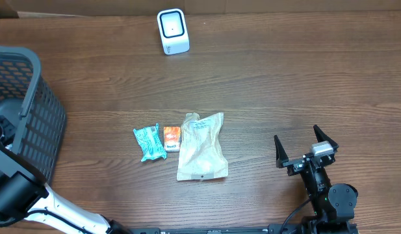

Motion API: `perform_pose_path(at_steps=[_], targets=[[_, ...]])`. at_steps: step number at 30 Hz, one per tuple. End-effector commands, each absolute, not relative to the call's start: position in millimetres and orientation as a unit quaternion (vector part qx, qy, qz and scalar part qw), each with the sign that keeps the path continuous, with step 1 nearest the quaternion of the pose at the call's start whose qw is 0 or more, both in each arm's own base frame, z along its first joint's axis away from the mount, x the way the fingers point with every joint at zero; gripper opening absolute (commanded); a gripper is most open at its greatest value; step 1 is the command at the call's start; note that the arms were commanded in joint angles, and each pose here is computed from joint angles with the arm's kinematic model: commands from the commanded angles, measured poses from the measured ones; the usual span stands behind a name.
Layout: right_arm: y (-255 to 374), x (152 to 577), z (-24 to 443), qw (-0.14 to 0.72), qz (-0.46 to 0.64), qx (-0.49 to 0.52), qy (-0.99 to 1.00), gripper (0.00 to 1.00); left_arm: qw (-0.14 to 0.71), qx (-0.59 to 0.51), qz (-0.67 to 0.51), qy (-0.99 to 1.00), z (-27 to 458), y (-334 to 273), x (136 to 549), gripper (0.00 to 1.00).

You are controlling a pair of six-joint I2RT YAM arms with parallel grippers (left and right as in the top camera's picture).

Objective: Scan the item barcode
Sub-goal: 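Grasp the small blue-green packet in the basket with the left gripper, then carry the blue packet out and drop it beside the orange box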

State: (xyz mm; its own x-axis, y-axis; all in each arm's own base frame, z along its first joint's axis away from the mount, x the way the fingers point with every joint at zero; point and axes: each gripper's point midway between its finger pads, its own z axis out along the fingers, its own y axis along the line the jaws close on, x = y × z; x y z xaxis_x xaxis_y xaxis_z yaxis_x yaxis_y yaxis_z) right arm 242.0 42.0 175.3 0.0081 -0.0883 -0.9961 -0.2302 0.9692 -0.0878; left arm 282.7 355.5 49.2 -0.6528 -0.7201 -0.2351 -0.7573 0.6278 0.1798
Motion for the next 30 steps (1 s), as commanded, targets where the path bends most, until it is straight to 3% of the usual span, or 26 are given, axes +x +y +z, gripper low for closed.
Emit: perform_pose_path(at_steps=[1, 9, 17, 22, 30], targets=[[41.6, 242.0, 173.6, 0.702, 0.052, -0.110, 0.701, 1.00, 0.125, -0.418, 0.132, 0.890, 98.5, 355.4, 313.7, 0.04], [41.6, 242.0, 173.6, 0.702, 0.052, -0.110, 0.701, 1.00, 0.269, -0.392, 0.104, 0.874, 246.5, 299.8, 367.0, 0.04], [41.6, 242.0, 173.6, 0.702, 0.052, -0.110, 0.701, 1.00, 0.396, -0.272, 0.042, 0.876, 363.6, 161.3, 386.2, 0.04], [41.6, 242.0, 173.6, 0.702, 0.052, -0.110, 0.701, 1.00, 0.376, -0.169, -0.005, 0.911, 368.3, 61.1, 377.7, 0.04], [41.6, 242.0, 173.6, 0.702, 0.052, -0.110, 0.701, 1.00, 0.267, -0.039, -0.047, 0.962, 301.1, -54.2, 367.7, 0.04]])
